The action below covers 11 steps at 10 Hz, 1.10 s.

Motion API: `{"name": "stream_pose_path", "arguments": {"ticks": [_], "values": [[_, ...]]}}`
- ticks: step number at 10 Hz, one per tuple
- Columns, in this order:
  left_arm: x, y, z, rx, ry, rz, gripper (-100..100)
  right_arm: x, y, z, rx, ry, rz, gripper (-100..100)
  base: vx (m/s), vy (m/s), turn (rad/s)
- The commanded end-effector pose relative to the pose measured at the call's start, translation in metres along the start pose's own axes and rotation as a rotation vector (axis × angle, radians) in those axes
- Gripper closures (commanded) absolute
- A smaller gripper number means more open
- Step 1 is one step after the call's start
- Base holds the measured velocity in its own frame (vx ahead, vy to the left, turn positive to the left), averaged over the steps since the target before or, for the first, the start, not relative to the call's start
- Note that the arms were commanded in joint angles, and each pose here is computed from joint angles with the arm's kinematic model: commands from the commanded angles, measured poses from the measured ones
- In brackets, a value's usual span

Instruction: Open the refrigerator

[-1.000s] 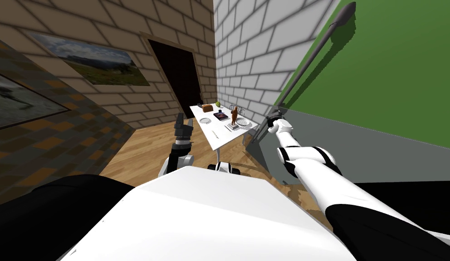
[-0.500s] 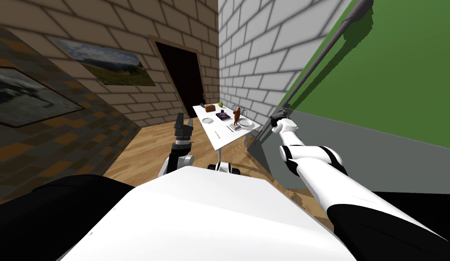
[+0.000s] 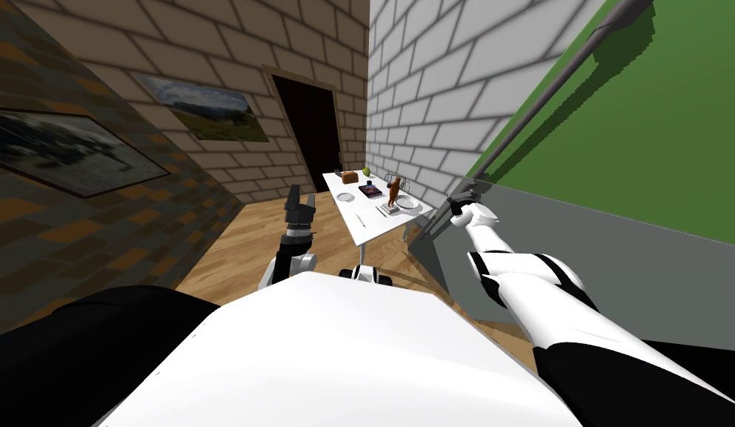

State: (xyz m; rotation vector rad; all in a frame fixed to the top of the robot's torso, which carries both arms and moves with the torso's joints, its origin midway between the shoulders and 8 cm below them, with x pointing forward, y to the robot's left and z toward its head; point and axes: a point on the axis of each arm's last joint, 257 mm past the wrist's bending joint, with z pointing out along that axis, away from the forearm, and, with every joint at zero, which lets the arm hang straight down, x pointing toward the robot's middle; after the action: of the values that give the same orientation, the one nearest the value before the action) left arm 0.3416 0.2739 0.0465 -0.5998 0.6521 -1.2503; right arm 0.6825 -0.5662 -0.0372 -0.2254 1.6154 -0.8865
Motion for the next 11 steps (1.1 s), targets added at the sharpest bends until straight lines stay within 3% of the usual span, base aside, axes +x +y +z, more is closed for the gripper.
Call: {"name": "stream_pose_path", "arguments": {"ticks": [1, 3, 7, 8, 9, 10, 11], "values": [[0.000, 0.000, 0.000, 0.000, 0.000, 0.000, 0, 0.018, -0.006, 0.002, 0.005, 0.025, 0.058, -100, 0.000, -0.003, 0.018], [0.000, 0.000, 0.000, 0.000, 0.000, 0.000, 0, 0.019, -0.021, 0.003, 0.035, 0.025, 0.035, -100, 0.000, 0.000, 0.000], [0.000, 0.000, 0.000, 0.000, 0.000, 0.000, 0, 0.017, -0.023, 0.003, 0.039, 0.020, -0.034, -100, 0.000, 0.000, 0.000], [0.000, 0.000, 0.000, 0.000, 0.000, 0.000, 0, 0.017, -0.022, 0.003, 0.039, 0.020, -0.037, 100, -0.004, 0.007, 0.029], [0.000, 0.000, 0.000, 0.000, 0.000, 0.000, 0, 0.010, -0.019, 0.000, 0.002, -0.028, -0.033, 100, -0.008, 0.063, -0.106], [0.000, 0.000, 0.000, 0.000, 0.000, 0.000, 0, 0.015, -0.023, -0.004, -0.014, -0.043, -0.031, 100, -0.038, 0.132, -0.253], [0.000, 0.000, 0.000, 0.000, 0.000, 0.000, 0, 0.003, -0.018, -0.005, -0.031, -0.076, -0.031, 100, -0.044, 0.125, -0.138]]}}
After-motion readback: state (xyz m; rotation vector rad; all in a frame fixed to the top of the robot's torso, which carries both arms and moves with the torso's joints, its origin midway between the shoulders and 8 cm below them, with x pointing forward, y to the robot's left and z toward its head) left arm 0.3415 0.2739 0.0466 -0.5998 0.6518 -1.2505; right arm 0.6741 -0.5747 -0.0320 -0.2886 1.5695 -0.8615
